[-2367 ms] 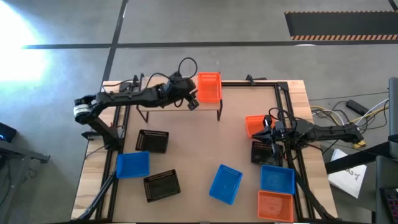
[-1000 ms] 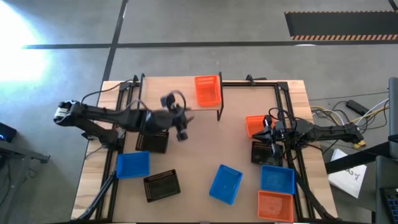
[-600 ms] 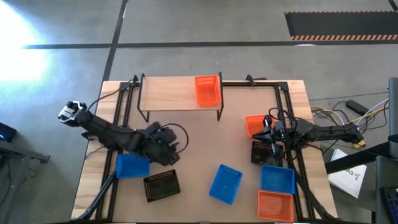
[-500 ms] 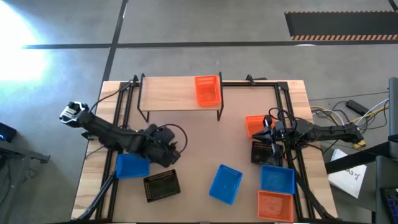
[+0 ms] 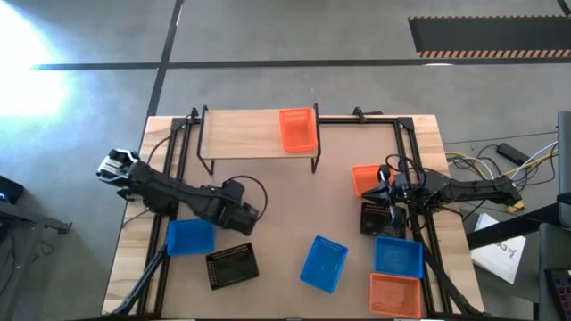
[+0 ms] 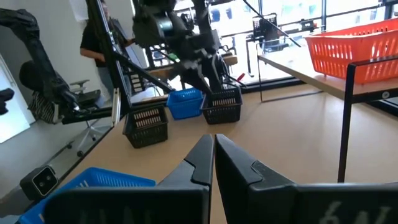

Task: Stack baskets on shelf by color
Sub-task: Put the top left black basket on the shelf

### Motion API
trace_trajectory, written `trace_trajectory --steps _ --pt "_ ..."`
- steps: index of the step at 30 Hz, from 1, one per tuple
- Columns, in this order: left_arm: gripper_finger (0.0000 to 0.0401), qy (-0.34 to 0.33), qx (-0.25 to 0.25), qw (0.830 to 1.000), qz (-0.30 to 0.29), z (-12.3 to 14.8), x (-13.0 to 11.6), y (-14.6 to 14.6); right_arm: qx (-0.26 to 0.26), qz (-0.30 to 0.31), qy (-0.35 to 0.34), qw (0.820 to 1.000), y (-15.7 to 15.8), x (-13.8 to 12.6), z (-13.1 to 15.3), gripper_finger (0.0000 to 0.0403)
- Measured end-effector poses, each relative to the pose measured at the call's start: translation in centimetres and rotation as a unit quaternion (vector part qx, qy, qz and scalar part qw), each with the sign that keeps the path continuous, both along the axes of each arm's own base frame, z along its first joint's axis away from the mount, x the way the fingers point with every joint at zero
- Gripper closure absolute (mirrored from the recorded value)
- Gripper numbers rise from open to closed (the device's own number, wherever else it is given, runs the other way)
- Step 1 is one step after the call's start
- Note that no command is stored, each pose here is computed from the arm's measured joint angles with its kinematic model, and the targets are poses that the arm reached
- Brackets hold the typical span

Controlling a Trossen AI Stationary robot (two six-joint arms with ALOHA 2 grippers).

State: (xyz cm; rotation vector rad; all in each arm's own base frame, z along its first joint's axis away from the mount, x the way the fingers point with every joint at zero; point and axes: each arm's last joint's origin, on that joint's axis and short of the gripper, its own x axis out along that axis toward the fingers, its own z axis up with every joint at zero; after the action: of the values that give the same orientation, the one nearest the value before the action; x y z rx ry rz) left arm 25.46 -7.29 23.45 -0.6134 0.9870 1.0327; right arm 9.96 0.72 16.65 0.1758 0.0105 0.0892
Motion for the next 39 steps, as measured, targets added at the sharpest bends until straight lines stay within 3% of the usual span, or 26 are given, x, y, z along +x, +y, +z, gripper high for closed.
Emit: trace_trajectory --steps 5,16,21,29,34,39 --pt "0.0137 0.029 -0.021 0.998 0.042 -2.0 0.5 0.7 0.000 0.000 0.002 1.000 0.0 0.0 0.0 0.0394" --pt "0.0213 0.065 -0.046 0.995 0.063 -5.6 1.2 2.5 0.000 0.000 0.002 1.000 0.0 0.0 0.0 0.0394" --pt "0.0268 0.058 -0.064 0.996 0.023 -6.1 1.9 2.3 0.000 0.000 0.002 1.000 0.0 0.0 0.0 0.0394" --pt "0.0387 0.051 -0.108 0.992 -0.041 -5.5 2.6 1.7 0.000 0.000 0.001 1.000 0.0 0.0 0.0 0.0394" --pt "0.0393 0.034 -0.153 0.981 -0.116 -4.3 3.3 0.2 0.000 0.000 0.002 1.000 0.0 0.0 0.0 0.0394" --pt "0.0400 0.020 -0.186 0.956 -0.226 -2.2 4.0 -2.1 0.000 0.000 0.002 1.000 0.0 0.0 0.0 0.0394"
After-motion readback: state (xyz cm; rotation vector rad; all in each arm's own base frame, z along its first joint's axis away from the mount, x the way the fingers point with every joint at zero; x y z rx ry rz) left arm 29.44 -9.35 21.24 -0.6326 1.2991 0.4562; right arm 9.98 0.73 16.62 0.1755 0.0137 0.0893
